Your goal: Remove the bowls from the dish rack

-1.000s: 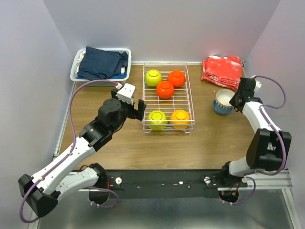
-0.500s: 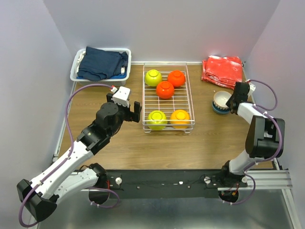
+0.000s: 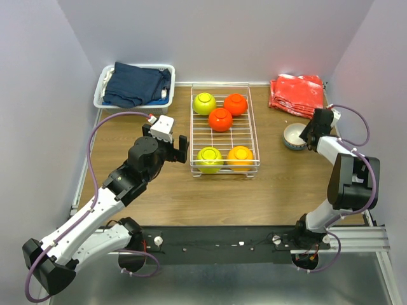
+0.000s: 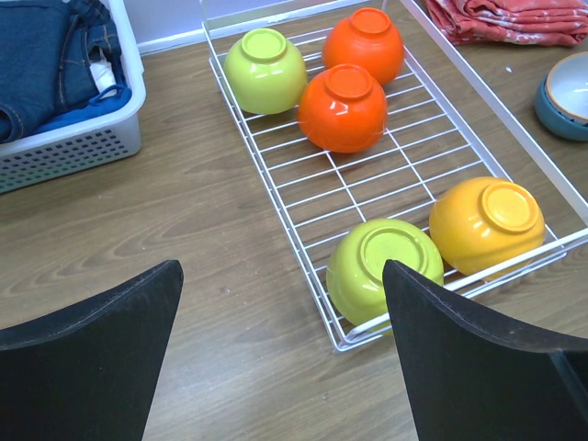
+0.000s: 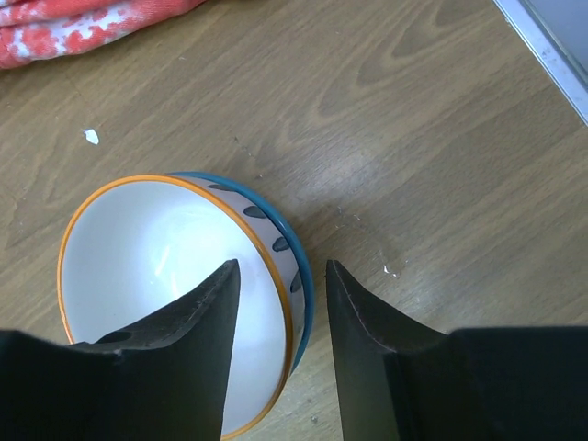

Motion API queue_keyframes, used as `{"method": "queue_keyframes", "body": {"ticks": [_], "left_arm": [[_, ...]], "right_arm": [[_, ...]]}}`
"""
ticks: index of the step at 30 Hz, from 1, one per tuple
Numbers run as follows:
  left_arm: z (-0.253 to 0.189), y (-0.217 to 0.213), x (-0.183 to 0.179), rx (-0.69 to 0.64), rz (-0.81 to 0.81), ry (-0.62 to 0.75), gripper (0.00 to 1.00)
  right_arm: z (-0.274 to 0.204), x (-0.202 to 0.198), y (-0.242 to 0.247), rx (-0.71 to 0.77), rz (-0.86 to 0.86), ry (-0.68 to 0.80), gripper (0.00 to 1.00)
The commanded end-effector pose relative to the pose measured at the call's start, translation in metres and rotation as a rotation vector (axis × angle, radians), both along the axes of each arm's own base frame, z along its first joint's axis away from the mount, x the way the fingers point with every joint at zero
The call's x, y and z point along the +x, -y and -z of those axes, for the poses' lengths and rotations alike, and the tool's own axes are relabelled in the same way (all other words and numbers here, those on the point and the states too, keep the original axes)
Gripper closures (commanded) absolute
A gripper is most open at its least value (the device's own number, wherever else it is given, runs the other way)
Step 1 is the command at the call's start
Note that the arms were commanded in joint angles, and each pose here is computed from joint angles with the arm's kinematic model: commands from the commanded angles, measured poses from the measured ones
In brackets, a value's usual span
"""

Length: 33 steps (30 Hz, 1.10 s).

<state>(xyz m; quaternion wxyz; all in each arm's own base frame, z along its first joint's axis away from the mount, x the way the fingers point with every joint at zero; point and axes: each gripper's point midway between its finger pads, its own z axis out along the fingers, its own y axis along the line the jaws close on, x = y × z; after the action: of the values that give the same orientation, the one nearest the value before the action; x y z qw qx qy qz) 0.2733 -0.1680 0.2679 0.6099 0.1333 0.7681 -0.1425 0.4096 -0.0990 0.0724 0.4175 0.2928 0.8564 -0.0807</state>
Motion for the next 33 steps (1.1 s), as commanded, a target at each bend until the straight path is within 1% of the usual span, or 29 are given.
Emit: {"method": "queue_keyframes", "body": {"ticks": [1, 3, 4, 5, 7, 8, 10, 11, 12, 20, 22, 24, 25, 26, 28, 29, 31, 32, 33], "left_arm": [[-0.001, -0.004, 0.001, 0.0, -0.016, 0.013, 0.01], [-0.001, -0.005, 0.001, 0.002, -0.02, 0.012, 0.01], [-0.002, -0.005, 0.001, 0.0, -0.02, 0.014, 0.01], [-0.001, -0.006, 0.001, 0.0, -0.023, 0.013, 0.01], [-0.001, -0.006, 0.001, 0.002, -0.023, 0.012, 0.01], [-0.001, -0.005, 0.001, 0.002, -0.022, 0.012, 0.01], [0.0, -0.005, 0.001, 0.004, -0.02, 0.01, 0.01], [0.0, -0.005, 0.001, 0.004, -0.02, 0.01, 0.01], [0.001, -0.005, 0.001, 0.006, -0.021, 0.008, 0.01], [0.004, -0.003, 0.002, 0.014, -0.01, -0.001, 0.01], [0.004, -0.001, 0.001, 0.014, -0.004, -0.001, 0.01], [0.005, 0.0, 0.001, 0.014, 0.003, -0.004, 0.01], [0.006, 0.001, 0.002, 0.016, 0.005, -0.007, 0.01], [0.008, 0.002, 0.001, 0.019, 0.014, -0.012, 0.01], [0.011, 0.004, 0.002, 0.03, 0.021, -0.021, 0.01], [0.012, 0.004, 0.003, 0.037, 0.021, -0.025, 0.01], [0.015, 0.006, 0.004, 0.053, 0.026, -0.034, 0.01], [0.016, 0.006, 0.005, 0.059, 0.025, -0.035, 0.01], [0.017, 0.007, 0.005, 0.072, 0.032, -0.036, 0.01]], "right_arm": [[-0.021, -0.004, 0.011, -0.04, 0.036, -0.007, 0.53], [-0.022, -0.005, 0.01, -0.035, 0.038, -0.009, 0.58], [-0.021, -0.006, 0.01, -0.034, 0.037, -0.014, 0.61], [-0.02, -0.007, 0.01, -0.033, 0.044, -0.018, 0.68], [-0.018, -0.008, 0.01, -0.03, 0.043, -0.024, 0.73], [-0.016, -0.009, 0.01, -0.03, 0.044, -0.031, 0.8], [-0.012, -0.01, 0.01, -0.028, 0.046, -0.051, 0.87], [-0.012, -0.009, 0.01, -0.024, 0.045, -0.051, 0.95], [-0.012, -0.009, 0.009, -0.018, 0.046, -0.057, 0.99], [-0.003, -0.006, 0.005, 0.056, 0.023, -0.112, 0.99], [0.005, -0.008, 0.003, 0.067, 0.017, -0.148, 0.99], [0.003, -0.007, 0.003, 0.067, 0.01, -0.156, 0.94], [0.001, -0.007, 0.003, 0.064, 0.005, -0.155, 0.89], [-0.002, -0.007, 0.003, 0.059, 0.001, -0.148, 0.81], [-0.02, -0.007, 0.003, 0.045, -0.01, -0.107, 0.71], [-0.027, -0.007, 0.001, 0.047, -0.024, -0.091, 0.61], [-0.049, -0.007, -0.002, 0.041, -0.052, -0.046, 0.52], [-0.055, -0.008, -0.004, 0.044, -0.059, -0.033, 0.44], [-0.061, -0.008, -0.008, 0.056, -0.073, -0.018, 0.39]]}}
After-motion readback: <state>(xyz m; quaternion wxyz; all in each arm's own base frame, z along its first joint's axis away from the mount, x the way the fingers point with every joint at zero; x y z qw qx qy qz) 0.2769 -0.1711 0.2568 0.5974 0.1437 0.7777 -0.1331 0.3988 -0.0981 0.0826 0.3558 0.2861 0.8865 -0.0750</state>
